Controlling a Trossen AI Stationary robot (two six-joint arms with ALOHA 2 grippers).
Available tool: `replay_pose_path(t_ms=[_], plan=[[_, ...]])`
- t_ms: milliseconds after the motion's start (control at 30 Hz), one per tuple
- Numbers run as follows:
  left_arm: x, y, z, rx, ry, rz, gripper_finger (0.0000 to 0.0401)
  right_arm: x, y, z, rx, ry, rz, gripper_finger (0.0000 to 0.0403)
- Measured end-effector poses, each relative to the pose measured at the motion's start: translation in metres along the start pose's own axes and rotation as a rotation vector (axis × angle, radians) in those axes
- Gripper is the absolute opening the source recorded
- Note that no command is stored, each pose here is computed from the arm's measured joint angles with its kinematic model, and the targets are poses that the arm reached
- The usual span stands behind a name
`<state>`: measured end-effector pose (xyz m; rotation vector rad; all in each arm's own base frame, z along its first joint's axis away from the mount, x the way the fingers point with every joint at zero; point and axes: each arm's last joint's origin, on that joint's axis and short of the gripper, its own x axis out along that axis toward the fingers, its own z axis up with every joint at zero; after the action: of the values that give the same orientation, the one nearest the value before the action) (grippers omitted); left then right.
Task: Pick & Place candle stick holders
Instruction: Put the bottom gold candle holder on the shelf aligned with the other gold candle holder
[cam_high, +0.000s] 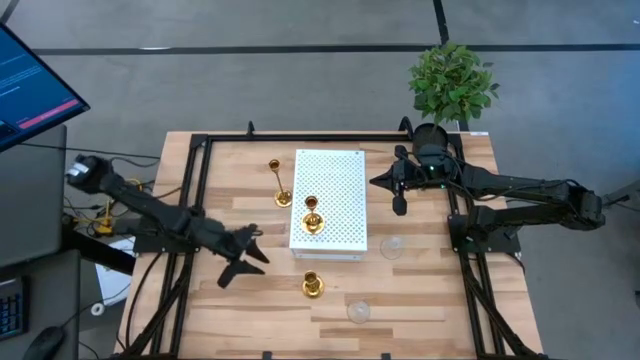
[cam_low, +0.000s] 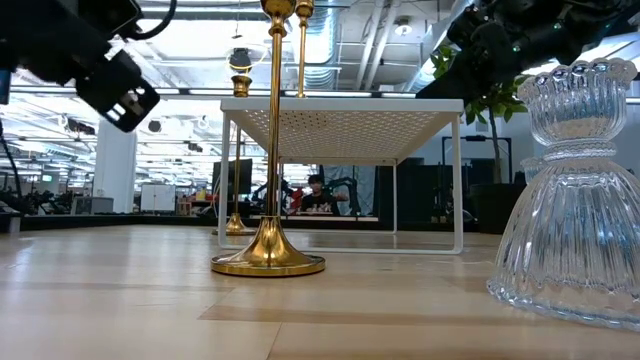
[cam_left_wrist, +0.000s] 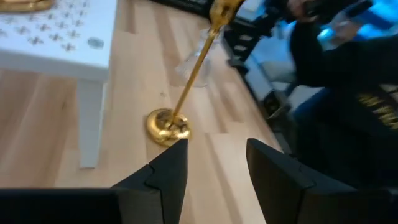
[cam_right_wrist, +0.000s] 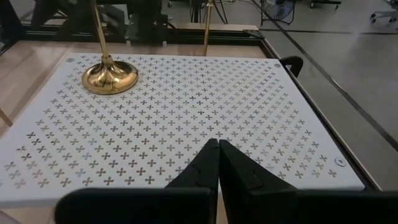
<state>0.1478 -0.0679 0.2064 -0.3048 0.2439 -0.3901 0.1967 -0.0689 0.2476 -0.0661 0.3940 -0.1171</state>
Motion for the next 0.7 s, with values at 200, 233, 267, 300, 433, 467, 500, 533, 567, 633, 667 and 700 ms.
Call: replay_pose_path(t_ms=[200, 233, 267, 300, 433, 467, 500, 533, 567, 633, 667, 700], plan=[[0.02, -0.013, -0.011, 0.028, -0.036, 0.072, 0.0163, 0.0, 0.0, 0.0, 0.025, 0.0, 0.0, 0.0], [0.024, -0.015, -0.012, 0.042, -0.044, 0.067, 0.0163, 0.0, 0.0, 0.0, 0.026, 0.0, 0.001, 0.0], [0.029, -0.016, -0.014, 0.055, -0.054, 0.058, 0.0163, 0.0, 0.001, 0.0, 0.025, 0.0, 0.004, 0.0], [0.033, -0.018, -0.015, 0.073, -0.065, 0.049, 0.0163, 0.0, 0.001, 0.0, 0.023, -0.001, 0.007, 0.0], [0.048, -0.02, -0.023, 0.125, -0.097, 0.032, 0.0163, 0.001, 0.005, 0.001, 0.015, -0.002, 0.025, 0.0], [0.051, -0.019, -0.024, 0.137, -0.106, 0.031, 0.0163, 0.001, 0.007, 0.001, 0.013, -0.003, 0.03, 0.0], [0.053, -0.019, -0.026, 0.147, -0.114, 0.033, 0.0163, 0.001, 0.008, 0.001, 0.011, -0.003, 0.034, 0.0], [0.056, -0.019, -0.027, 0.163, -0.116, 0.045, 0.0163, 0.001, 0.008, 0.001, 0.009, -0.003, 0.038, 0.0], [0.06, -0.019, -0.027, 0.177, -0.113, 0.06, 0.0163, 0.002, 0.01, 0.002, 0.007, -0.004, 0.044, 0.0], [0.068, -0.021, -0.024, 0.197, -0.117, 0.084, 0.0163, 0.002, 0.011, 0.002, 0.004, -0.004, 0.05, 0.0], [0.072, -0.022, -0.022, 0.198, -0.122, 0.085, 0.0163, 0.002, 0.012, 0.002, 0.002, -0.005, 0.054, 0.0], [0.077, -0.023, -0.02, 0.199, -0.123, 0.085, 0.0163, 0.002, 0.012, 0.002, 0.002, -0.005, 0.055, 0.0]])
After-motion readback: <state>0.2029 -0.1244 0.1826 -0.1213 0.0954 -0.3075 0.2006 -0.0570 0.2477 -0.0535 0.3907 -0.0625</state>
